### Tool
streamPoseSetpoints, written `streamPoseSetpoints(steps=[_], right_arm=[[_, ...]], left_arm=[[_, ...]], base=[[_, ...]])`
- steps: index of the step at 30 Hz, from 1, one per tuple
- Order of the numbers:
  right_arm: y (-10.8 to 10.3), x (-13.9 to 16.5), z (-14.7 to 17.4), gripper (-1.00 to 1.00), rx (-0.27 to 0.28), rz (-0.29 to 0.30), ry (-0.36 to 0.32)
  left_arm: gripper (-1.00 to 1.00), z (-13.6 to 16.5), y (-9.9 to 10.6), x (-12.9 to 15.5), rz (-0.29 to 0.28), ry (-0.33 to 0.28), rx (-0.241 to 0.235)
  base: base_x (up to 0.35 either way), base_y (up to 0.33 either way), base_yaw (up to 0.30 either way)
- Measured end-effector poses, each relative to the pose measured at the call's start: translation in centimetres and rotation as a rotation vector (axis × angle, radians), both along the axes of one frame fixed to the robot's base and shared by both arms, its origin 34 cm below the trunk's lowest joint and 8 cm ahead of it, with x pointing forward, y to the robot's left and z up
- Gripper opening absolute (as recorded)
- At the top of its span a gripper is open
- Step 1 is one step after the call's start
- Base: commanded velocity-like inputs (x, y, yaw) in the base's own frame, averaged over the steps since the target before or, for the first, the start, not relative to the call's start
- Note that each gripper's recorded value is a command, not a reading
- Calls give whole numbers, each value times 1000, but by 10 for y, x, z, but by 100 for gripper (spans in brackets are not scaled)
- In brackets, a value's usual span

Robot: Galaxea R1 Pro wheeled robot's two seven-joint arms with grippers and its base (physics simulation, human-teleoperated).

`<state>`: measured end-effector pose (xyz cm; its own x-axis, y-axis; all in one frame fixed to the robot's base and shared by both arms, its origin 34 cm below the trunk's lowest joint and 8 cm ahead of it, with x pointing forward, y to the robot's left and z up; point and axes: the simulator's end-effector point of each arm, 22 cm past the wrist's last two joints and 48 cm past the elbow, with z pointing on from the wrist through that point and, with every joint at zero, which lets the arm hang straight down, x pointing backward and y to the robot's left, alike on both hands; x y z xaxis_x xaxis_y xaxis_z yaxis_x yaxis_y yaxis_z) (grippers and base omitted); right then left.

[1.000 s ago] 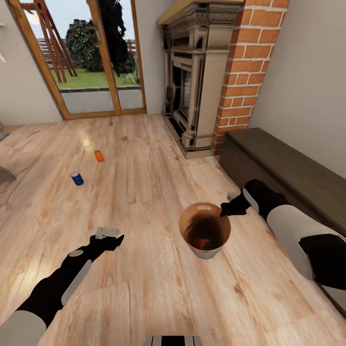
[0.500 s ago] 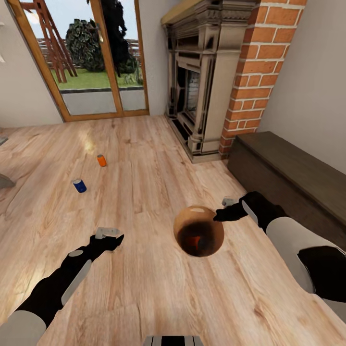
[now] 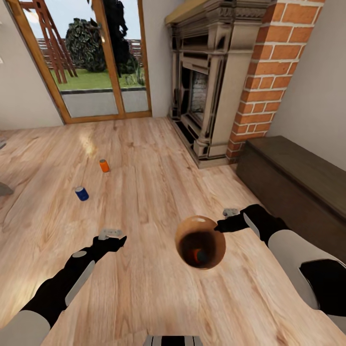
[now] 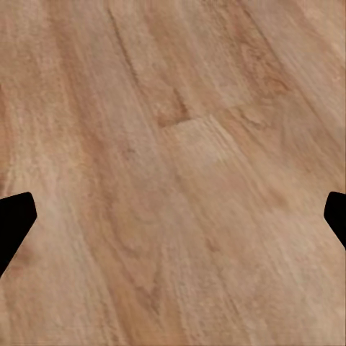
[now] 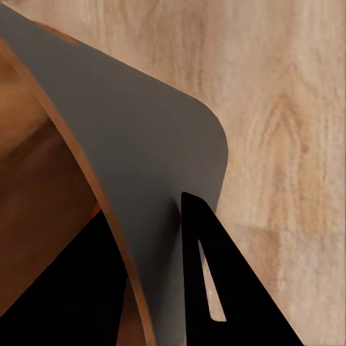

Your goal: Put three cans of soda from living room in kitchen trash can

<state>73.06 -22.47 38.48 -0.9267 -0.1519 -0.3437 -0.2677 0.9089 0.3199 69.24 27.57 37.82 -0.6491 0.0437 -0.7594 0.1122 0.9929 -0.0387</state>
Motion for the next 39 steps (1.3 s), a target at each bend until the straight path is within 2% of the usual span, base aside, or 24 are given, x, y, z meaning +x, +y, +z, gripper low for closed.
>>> streamPoseSetpoints(steps=[10,27,39], right_arm=[[13,-5,5,-100,79,20,11],[13,-4,8,-100,87,24,1],[8,0,13,-100,83,25,-16]], left_arm=[[100,1,-1,1,7,-8,-9],[100,-1,0,-5,10,-17,-16],[100,-5,1,-8,13,-11,-14]], base=[[264,180,0],[262,169,6],[212,18,216]])
